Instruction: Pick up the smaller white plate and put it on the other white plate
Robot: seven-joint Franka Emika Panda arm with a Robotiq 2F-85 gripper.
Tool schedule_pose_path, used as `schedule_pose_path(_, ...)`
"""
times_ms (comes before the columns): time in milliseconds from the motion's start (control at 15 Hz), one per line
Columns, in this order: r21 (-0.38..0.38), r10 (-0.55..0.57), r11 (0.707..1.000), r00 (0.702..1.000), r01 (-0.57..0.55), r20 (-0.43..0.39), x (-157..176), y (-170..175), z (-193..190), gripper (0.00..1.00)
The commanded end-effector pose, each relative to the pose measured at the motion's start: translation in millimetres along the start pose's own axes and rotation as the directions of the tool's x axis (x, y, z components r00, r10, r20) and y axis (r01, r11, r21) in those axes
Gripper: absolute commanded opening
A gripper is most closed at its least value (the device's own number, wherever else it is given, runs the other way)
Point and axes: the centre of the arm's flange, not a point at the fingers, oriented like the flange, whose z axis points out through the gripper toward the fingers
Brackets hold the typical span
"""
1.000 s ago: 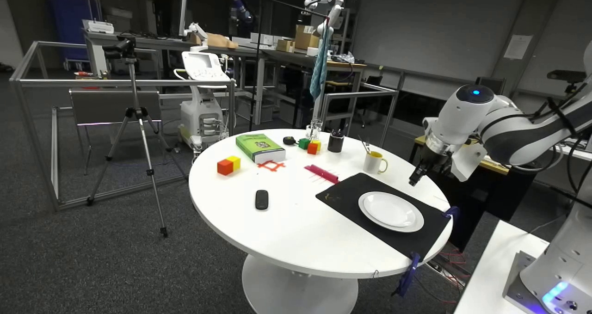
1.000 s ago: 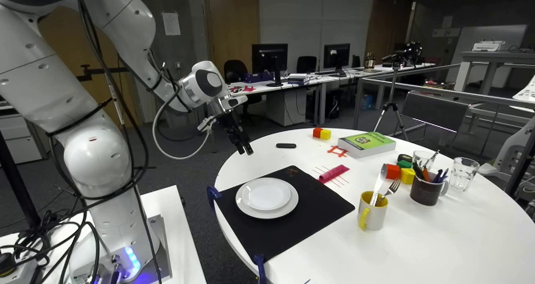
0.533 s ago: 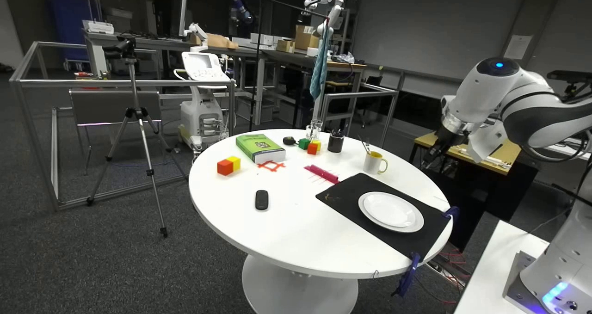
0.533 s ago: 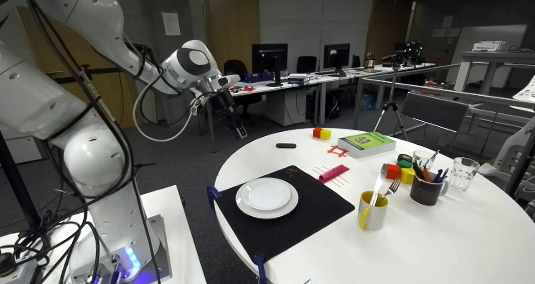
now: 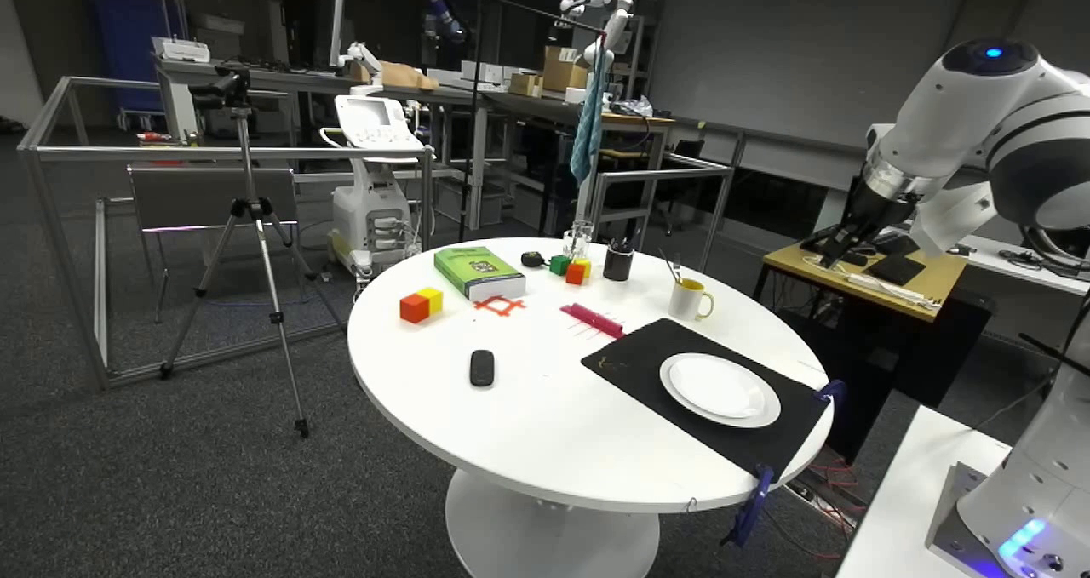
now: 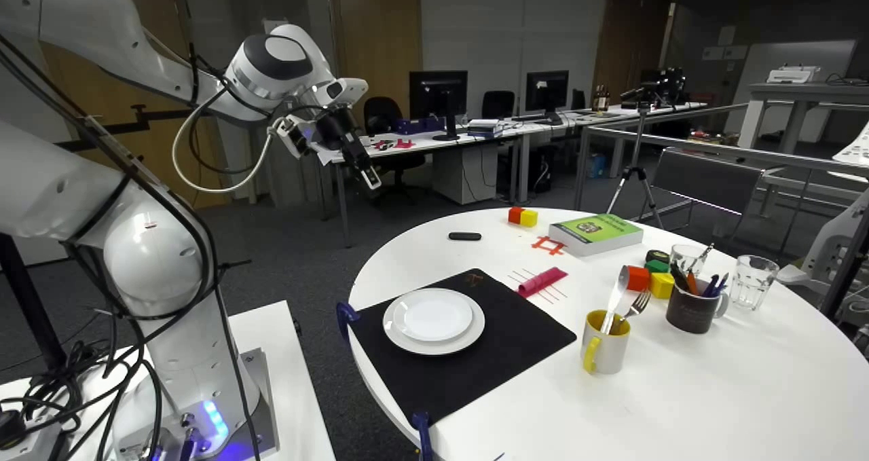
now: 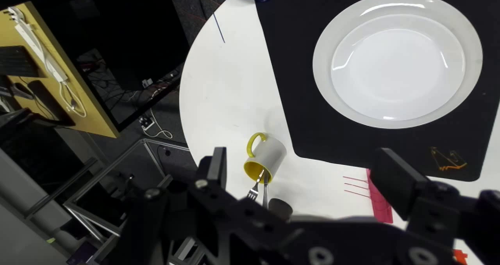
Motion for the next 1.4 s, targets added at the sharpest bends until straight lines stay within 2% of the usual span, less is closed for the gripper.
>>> schedule_pose_path(0,-0.025,0.028,0.999,1.0,-0.028,0.001,-0.6,32.0,-29.6,1.0)
schedule_pose_path(200,-0.03,0.064,0.997,0.998,-0.065,-0.014,-4.6,52.0,-45.5,1.0)
schedule_pose_path(600,0.011,0.114,0.993,0.99,-0.114,-0.085,-14.0,79.4,-74.4,1.0)
schedule_pose_path(1067,0.091,0.05,0.995,0.988,-0.037,-0.147,-17.6,93.3,-91.8,1.0)
schedule_pose_path(1333,0.148,0.008,0.989,0.991,0.011,-0.13,-15.4,98.0,-90.6,1.0)
